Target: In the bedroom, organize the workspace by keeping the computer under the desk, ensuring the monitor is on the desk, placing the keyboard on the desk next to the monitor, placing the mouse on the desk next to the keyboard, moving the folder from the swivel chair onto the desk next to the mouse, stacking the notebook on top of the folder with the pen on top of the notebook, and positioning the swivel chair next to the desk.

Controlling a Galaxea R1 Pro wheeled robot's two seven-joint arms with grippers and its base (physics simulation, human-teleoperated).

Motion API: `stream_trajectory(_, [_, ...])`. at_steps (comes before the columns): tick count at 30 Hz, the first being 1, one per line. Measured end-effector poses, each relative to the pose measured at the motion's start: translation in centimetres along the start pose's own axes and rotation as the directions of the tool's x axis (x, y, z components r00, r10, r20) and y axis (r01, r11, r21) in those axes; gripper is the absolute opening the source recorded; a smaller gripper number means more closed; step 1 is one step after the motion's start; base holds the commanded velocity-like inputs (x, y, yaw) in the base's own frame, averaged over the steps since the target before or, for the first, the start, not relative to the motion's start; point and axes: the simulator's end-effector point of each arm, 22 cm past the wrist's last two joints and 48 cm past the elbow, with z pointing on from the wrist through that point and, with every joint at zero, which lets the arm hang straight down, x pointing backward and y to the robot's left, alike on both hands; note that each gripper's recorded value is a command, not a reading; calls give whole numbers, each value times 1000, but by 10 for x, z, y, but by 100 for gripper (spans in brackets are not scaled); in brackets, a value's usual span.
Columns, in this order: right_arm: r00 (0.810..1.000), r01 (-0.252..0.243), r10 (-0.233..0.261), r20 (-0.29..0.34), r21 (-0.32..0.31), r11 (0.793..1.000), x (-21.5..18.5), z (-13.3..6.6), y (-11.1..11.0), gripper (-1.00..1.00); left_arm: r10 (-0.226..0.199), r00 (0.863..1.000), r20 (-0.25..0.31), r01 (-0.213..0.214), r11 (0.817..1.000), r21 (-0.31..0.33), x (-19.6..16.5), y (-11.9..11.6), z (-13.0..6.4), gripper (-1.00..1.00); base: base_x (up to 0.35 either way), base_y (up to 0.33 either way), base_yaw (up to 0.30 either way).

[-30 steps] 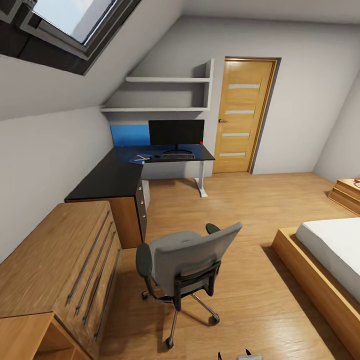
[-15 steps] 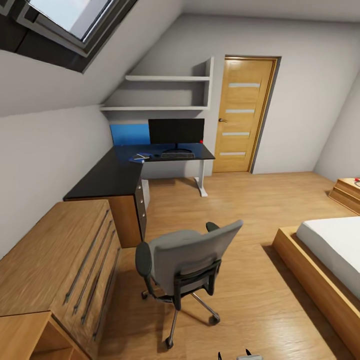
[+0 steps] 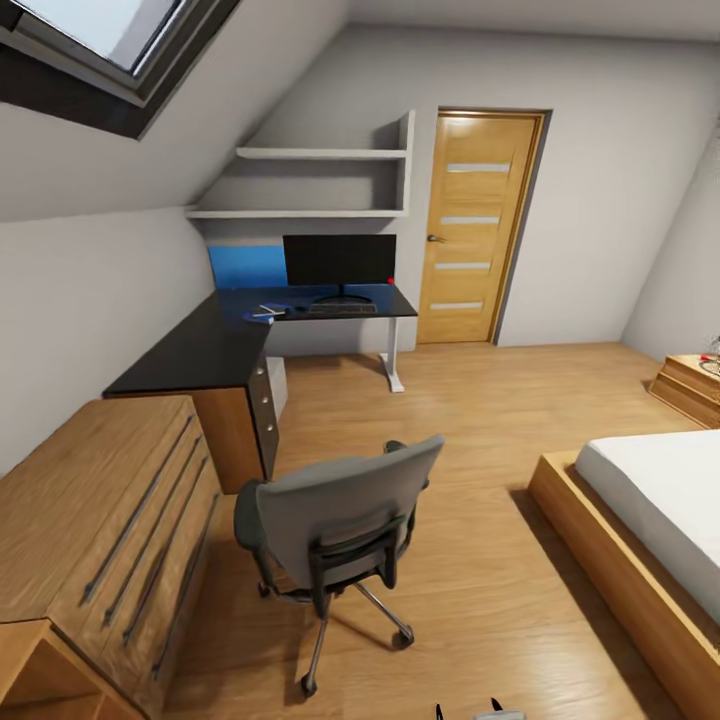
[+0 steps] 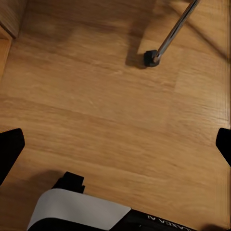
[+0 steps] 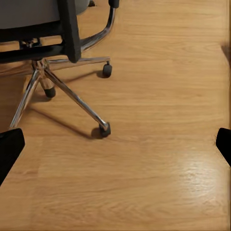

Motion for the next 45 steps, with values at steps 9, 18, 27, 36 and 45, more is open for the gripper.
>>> stream_trajectory(9, [1000, 1, -1, 0, -3, 1000, 10, 8, 2, 100, -2, 1000, 4, 2, 1000, 1, 5, -1, 11, 100, 0, -112, 138])
stream_trajectory(18, [1000, 1, -1, 0, -3, 1000, 20, 15, 3, 100, -2, 1000, 4, 2, 1000, 1, 10, -1, 23, 100, 0, -5, 190])
stream_trajectory(27, [1000, 0, 0, 1, -3, 1000, 31, 23, 4, 100, -2, 1000, 4, 2, 1000, 1, 17, -1, 35, 100, 0, 0, 22])
stream_trajectory(36, [1000, -3, 3, 7, -1, 1000, 41, 31, 4, 100, 2, 1000, -1, -2, 1000, 8, 25, -3, 47, 100, 0, 0, 0])
stream_trajectory(45, [1000, -6, 6, 8, 0, 1000, 53, 39, 5, 100, -9, 1000, 21, 9, 1000, 18, 20, -8, 60, 100, 0, 0, 0])
